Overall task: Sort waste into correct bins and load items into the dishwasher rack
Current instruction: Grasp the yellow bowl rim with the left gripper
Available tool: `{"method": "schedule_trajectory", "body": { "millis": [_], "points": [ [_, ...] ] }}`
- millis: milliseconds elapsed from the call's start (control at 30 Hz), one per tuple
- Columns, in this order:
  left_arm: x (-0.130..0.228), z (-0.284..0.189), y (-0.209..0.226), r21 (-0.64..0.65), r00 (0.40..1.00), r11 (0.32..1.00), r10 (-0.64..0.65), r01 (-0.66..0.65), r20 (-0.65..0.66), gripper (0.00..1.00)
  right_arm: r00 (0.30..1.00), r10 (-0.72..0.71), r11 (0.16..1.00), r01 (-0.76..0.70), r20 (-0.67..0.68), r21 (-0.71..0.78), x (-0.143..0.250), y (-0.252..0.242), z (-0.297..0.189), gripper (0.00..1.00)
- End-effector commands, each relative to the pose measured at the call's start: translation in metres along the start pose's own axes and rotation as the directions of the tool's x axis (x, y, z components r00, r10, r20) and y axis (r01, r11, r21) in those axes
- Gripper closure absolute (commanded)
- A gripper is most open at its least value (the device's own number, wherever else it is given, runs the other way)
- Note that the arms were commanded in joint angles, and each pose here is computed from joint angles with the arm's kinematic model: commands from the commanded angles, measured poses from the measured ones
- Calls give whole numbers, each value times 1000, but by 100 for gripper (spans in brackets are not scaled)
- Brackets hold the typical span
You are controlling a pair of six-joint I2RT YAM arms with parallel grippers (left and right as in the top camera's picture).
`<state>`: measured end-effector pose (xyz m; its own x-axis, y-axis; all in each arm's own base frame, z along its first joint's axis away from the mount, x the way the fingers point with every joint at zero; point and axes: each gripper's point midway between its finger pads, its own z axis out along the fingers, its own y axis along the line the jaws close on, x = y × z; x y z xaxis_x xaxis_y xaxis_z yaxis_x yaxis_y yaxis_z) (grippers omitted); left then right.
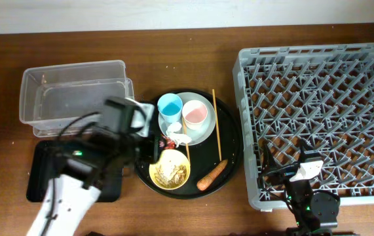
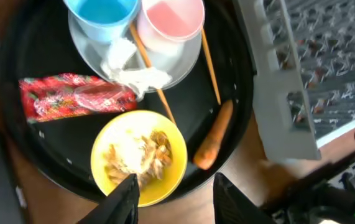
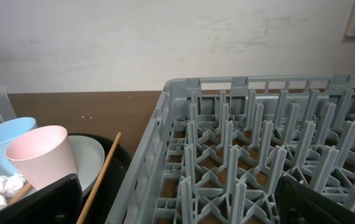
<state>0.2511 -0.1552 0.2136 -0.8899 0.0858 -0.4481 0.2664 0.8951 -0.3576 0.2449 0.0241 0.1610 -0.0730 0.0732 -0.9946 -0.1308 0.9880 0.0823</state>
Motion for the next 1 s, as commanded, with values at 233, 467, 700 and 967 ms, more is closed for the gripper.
{"method": "schedule_trajectory", "body": {
  "millis": [233,467,700,967],
  "points": [
    [100,155,-14,-321,904,927,44,-196,-426,64,1000,2,1000,-2,-6,2,3,0,0,2],
    [102,173,-12,-318,906,928,46,-194,-420,77,1000,2,1000,-2,-6,2,3,0,0,2],
    [104,177,-6,-333,912,921,51,-200,-407,91,1000,2,1000,-2,-6,2,3,0,0,2],
    [83,161,-14,-319,929,931,54,-180,-366,100,1000,2,1000,-2,-6,2,3,0,0,2]
  ]
}}
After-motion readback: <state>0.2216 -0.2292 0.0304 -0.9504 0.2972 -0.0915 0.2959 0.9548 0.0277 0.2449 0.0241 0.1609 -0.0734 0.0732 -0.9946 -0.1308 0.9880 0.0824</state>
